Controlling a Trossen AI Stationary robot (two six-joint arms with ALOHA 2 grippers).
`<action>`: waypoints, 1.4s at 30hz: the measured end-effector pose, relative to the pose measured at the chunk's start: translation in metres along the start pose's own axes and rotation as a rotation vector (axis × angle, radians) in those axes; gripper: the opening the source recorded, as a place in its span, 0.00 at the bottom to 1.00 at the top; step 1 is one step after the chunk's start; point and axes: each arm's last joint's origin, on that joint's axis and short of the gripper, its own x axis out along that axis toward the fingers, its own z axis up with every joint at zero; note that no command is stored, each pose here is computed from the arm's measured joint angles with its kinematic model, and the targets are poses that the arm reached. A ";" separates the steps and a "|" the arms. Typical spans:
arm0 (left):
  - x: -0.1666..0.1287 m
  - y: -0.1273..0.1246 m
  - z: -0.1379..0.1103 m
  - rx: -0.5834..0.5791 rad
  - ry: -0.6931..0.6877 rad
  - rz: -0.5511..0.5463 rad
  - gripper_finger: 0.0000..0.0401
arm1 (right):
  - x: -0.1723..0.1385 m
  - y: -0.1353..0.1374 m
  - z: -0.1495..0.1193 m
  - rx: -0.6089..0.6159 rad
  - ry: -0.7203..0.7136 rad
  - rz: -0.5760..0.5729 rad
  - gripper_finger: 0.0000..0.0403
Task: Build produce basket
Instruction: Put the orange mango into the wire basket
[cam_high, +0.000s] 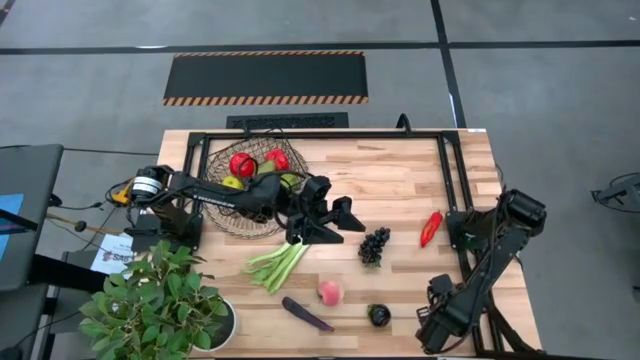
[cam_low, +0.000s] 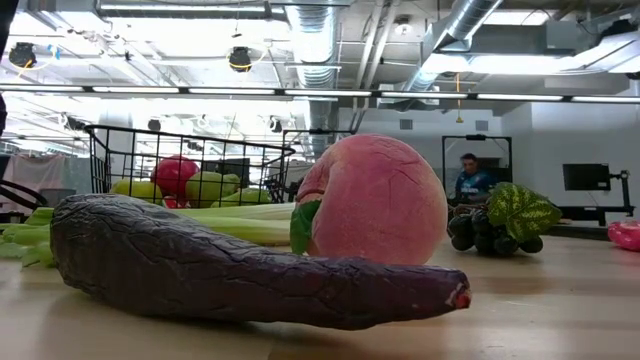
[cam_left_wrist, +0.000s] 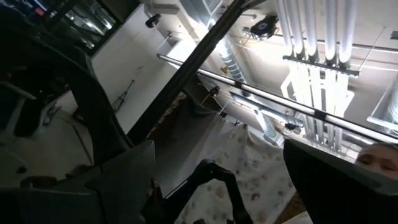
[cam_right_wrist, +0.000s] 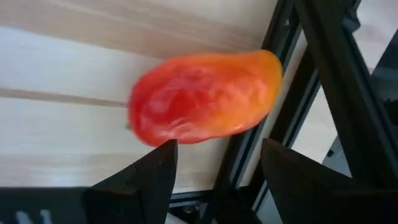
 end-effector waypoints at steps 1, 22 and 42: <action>0.000 0.000 0.000 -0.002 -0.002 0.007 0.85 | 0.004 0.001 0.001 -0.001 0.012 -0.001 0.63; 0.000 0.002 -0.001 -0.009 0.001 0.023 0.85 | 0.025 0.039 0.035 -0.058 -0.106 0.306 0.63; -0.003 0.007 0.002 0.031 0.002 0.058 0.85 | -0.027 0.013 0.062 0.192 -0.261 -0.036 0.63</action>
